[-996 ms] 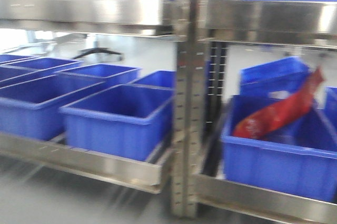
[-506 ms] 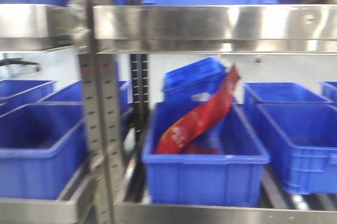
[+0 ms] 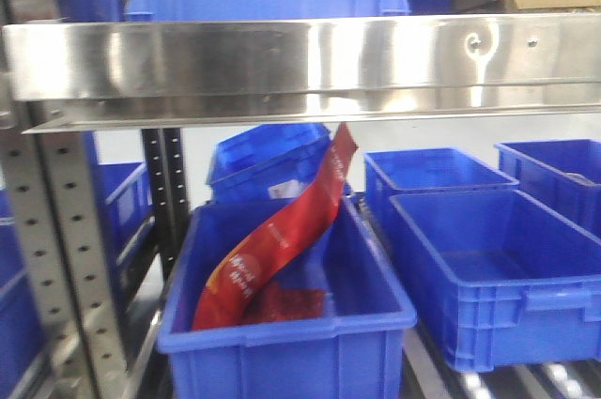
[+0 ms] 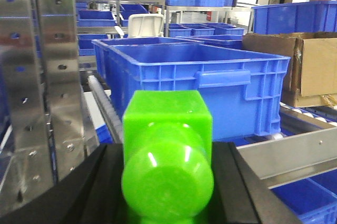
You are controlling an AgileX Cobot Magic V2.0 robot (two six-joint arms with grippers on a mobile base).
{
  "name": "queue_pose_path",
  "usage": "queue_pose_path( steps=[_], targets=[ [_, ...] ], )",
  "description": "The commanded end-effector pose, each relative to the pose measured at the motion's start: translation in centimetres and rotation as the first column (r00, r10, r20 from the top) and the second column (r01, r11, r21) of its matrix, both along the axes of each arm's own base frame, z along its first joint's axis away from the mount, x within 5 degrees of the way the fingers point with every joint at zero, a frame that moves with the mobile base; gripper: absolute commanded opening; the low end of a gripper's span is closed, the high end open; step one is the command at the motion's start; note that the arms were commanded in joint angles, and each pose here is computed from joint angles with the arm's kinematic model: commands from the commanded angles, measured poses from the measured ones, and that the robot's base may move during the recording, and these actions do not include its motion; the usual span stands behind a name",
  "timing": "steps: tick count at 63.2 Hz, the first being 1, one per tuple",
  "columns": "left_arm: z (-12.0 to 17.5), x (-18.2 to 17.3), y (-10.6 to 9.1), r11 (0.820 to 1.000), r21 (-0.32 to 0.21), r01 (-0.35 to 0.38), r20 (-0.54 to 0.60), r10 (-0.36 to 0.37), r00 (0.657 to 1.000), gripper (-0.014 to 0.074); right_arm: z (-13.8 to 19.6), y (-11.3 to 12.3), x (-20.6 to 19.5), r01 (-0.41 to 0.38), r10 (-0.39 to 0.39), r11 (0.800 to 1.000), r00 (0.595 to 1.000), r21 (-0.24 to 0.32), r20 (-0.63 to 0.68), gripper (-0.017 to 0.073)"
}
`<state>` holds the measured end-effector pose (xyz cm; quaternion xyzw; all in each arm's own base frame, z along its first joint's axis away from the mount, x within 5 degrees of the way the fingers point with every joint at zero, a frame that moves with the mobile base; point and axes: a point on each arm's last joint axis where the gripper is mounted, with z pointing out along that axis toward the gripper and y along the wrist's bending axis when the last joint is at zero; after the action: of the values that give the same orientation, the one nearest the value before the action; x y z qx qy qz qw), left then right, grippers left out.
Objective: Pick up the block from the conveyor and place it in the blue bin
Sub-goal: 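Move both grippers with blocks over the open blue bins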
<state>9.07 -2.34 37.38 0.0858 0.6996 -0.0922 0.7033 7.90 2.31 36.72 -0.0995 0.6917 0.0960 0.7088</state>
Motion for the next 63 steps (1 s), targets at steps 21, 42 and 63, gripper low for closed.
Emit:
queue_pose_path(
  steps=[21, 42, 63],
  targets=[
    [0.19, -0.05, 0.03, 1.000, -0.013, -0.002, 0.016, 0.002, 1.000, -0.0111, 0.13, -0.03, -0.07, 0.001, -0.001, 1.000, 1.000, 0.005, 0.019, -0.0162],
    [0.19, -0.05, 0.03, 1.000, -0.013, -0.002, 0.016, 0.002, 1.000, -0.0111, 0.13, -0.03, -0.07, 0.001, -0.001, 1.000, 1.000, 0.005, 0.019, -0.0162],
    [0.19, -0.05, 0.03, 1.000, -0.013, -0.002, 0.016, 0.002, 1.000, -0.0111, 0.13, -0.03, -0.07, 0.001, -0.001, 1.000, 1.000, 0.005, 0.019, -0.0162]
  ],
)
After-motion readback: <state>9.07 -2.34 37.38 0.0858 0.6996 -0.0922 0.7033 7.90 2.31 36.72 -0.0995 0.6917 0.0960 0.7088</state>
